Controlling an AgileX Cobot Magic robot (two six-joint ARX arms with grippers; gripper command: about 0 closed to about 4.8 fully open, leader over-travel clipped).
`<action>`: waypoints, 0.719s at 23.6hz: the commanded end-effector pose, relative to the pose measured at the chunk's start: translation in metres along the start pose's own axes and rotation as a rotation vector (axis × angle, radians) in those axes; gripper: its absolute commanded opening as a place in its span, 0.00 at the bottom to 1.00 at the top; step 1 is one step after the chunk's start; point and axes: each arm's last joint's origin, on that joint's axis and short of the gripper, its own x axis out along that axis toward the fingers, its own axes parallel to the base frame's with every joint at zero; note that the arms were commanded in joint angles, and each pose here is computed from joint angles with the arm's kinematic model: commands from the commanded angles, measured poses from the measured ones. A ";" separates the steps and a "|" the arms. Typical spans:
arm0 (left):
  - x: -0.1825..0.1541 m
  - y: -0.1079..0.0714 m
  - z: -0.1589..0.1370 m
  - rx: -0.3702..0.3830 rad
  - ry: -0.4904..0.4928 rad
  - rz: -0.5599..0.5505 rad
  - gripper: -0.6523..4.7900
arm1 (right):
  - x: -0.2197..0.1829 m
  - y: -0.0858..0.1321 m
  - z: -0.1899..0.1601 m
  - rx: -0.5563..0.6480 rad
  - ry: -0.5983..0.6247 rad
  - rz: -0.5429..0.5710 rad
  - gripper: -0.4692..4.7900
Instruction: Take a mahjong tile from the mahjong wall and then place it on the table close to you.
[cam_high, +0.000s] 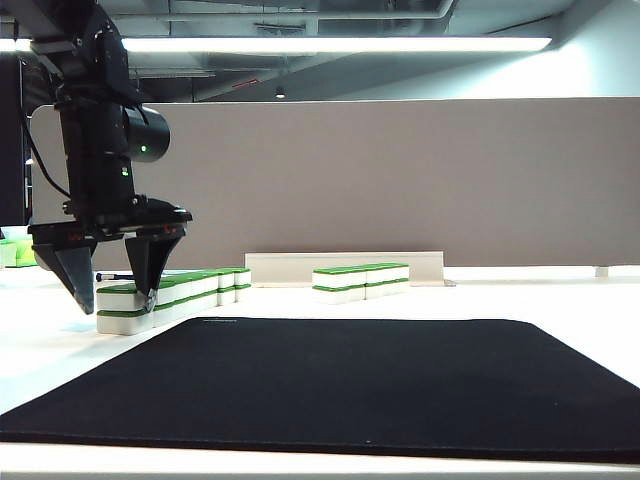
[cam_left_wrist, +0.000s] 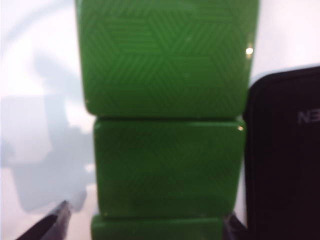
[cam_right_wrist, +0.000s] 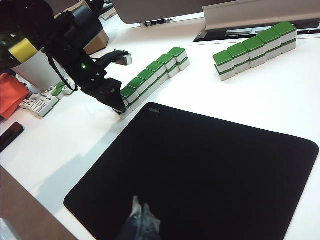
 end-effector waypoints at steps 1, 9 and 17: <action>0.003 -0.007 0.003 0.024 -0.012 0.001 0.79 | 0.000 0.000 0.002 -0.013 -0.016 -0.021 0.09; 0.014 -0.015 0.005 0.087 0.010 0.041 0.66 | 0.000 0.000 0.002 -0.013 -0.017 -0.022 0.09; 0.014 -0.015 0.005 0.087 0.004 0.042 0.55 | 0.000 0.000 0.002 -0.013 -0.017 -0.022 0.09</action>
